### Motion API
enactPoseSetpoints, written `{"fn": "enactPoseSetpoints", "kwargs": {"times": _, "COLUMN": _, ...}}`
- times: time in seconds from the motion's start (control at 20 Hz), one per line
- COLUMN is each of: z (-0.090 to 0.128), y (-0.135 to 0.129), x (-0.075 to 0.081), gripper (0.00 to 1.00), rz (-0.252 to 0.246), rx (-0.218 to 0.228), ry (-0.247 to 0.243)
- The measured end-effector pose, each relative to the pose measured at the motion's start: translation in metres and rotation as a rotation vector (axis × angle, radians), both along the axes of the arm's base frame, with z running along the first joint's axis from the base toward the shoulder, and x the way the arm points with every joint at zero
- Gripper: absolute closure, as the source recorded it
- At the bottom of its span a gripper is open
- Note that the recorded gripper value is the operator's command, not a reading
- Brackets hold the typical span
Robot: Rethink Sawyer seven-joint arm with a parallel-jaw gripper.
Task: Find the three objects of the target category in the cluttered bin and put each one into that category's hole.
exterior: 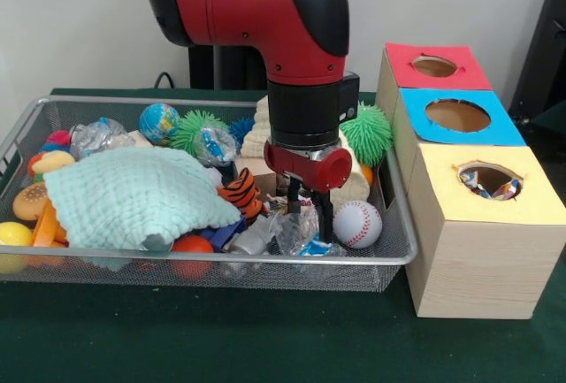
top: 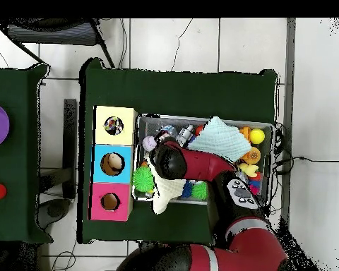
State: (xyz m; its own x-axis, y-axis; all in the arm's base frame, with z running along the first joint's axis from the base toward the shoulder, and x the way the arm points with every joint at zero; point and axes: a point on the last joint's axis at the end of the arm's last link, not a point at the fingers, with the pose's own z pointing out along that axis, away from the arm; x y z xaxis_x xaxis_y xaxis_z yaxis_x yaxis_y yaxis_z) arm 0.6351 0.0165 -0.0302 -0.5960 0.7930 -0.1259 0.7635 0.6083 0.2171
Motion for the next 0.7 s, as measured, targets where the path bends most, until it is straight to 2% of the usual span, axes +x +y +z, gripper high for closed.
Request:
{"fn": "enactPoseSetpoints", "kwargs": {"times": 0.2, "z": 0.001, "y": 0.005, "x": -0.002, "gripper": 0.0, "rz": 0.019, "rx": 0.0, "ry": 0.049}}
{"fn": "enactPoseSetpoints", "kwargs": {"times": 0.55, "z": -0.002, "y": 0.006, "x": -0.018, "gripper": 0.0, "rz": 0.043, "rx": 0.003, "ry": 0.152}}
{"fn": "enactPoseSetpoints", "kwargs": {"times": 0.7, "z": -0.003, "y": 0.005, "x": -0.02, "gripper": 0.0, "rz": 0.051, "rx": -0.001, "ry": 0.16}}
